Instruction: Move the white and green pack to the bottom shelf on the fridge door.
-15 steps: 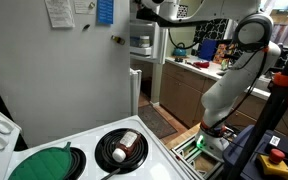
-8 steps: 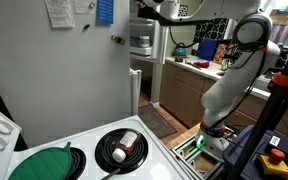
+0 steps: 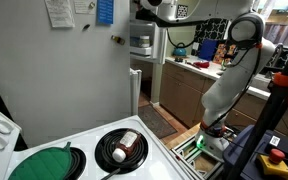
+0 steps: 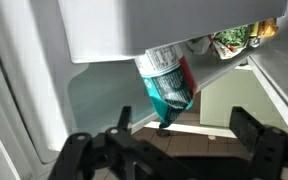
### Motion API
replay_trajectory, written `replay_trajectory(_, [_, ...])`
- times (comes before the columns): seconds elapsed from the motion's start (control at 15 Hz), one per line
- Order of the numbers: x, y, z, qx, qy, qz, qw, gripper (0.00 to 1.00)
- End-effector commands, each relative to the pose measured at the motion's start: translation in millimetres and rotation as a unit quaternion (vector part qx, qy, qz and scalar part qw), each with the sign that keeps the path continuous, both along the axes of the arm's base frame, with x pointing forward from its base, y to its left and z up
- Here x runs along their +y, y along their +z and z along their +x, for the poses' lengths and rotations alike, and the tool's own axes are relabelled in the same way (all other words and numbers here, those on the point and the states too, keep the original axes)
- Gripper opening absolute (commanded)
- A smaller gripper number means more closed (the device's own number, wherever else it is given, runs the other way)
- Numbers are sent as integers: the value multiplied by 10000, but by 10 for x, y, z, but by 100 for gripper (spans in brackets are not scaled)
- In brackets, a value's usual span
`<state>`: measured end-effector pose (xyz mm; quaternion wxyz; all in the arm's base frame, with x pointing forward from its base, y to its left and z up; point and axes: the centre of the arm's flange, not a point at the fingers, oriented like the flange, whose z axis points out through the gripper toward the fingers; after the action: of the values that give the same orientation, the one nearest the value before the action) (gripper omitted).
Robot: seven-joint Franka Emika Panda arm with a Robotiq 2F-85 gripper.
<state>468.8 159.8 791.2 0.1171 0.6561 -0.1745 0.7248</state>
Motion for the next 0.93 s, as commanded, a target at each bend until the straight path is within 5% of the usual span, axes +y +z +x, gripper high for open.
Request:
replay_trajectory(0.0, [-62,53,117,-216,-79,-9,9997,100])
replay_trajectory(0.87, [-203,-26,437,-121,-206,66,9997,100])
